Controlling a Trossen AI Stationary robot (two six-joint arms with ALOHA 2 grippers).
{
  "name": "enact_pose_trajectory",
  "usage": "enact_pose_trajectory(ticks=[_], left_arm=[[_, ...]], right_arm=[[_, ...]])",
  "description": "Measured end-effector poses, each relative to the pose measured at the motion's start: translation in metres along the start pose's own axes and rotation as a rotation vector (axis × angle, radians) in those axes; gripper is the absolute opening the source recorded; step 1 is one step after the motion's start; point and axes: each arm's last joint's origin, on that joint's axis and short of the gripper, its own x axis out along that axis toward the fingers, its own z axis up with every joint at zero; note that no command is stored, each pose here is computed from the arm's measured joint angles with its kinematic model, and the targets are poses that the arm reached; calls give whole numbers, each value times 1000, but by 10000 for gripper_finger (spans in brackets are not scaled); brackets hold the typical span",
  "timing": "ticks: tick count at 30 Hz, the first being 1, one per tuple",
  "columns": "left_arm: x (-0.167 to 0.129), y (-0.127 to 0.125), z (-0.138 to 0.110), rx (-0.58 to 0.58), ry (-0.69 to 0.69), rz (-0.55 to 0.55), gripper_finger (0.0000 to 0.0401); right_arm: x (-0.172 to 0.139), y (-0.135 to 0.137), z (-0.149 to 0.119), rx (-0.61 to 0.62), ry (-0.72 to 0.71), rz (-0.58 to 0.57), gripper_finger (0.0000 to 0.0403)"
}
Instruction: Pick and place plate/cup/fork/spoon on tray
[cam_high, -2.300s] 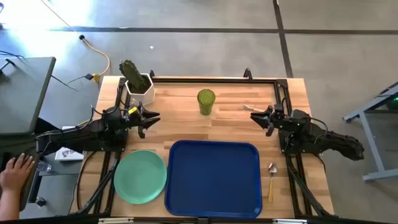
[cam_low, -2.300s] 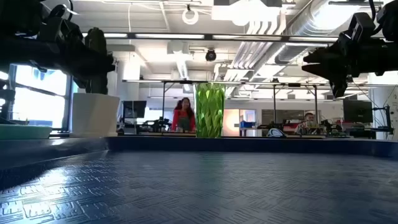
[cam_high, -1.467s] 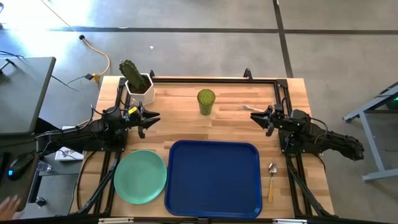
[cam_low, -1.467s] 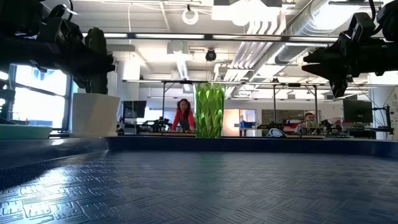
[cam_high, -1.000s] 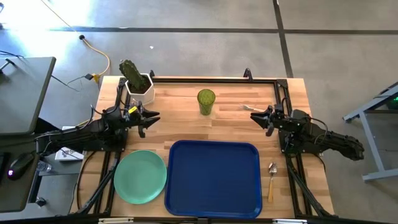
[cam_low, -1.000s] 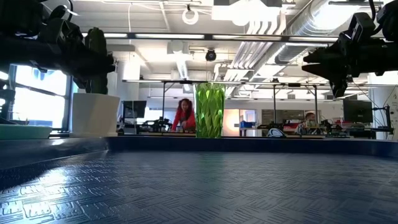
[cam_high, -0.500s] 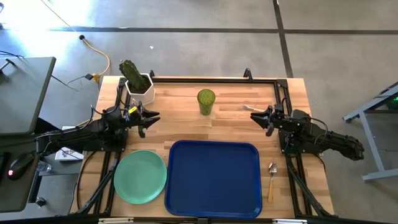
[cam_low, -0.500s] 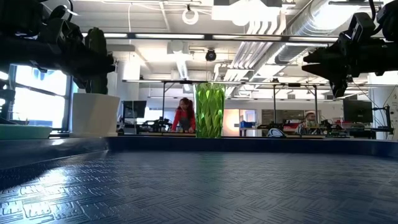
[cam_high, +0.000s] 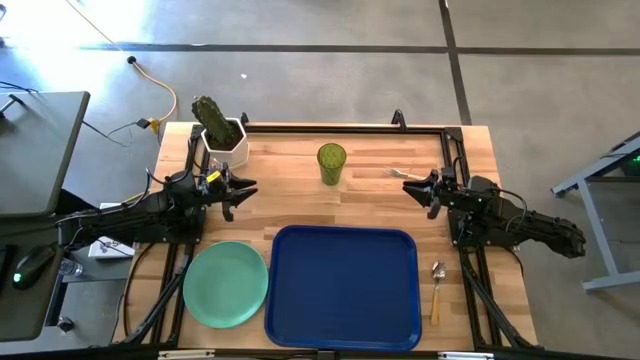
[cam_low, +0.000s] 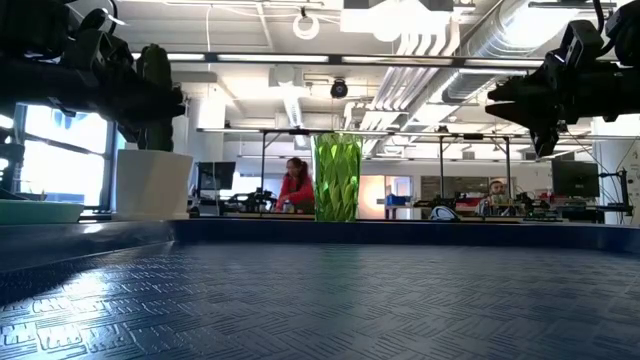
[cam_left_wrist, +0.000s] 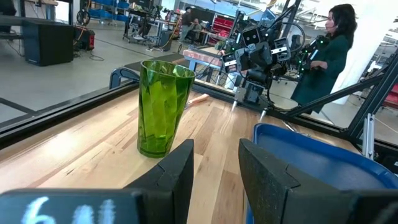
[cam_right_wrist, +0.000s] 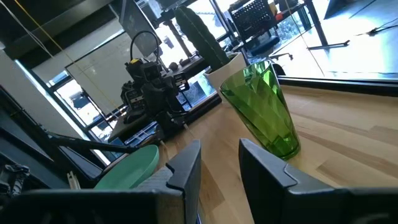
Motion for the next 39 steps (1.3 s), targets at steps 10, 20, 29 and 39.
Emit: enact_pose_trajectory(ticks=[10,20,29,39], left_arm=[[0,0,0,0,0,0,115],[0,0,0,0,0,0,115],[0,0,0,0,0,0,115],[0,0,2,1,-20,-4,115]], right_arm=[[0,0,0,0,0,0,99],[0,0,0,0,0,0,99],[0,0,0,0,0,0,99],[0,0,0,0,0,0,99]])
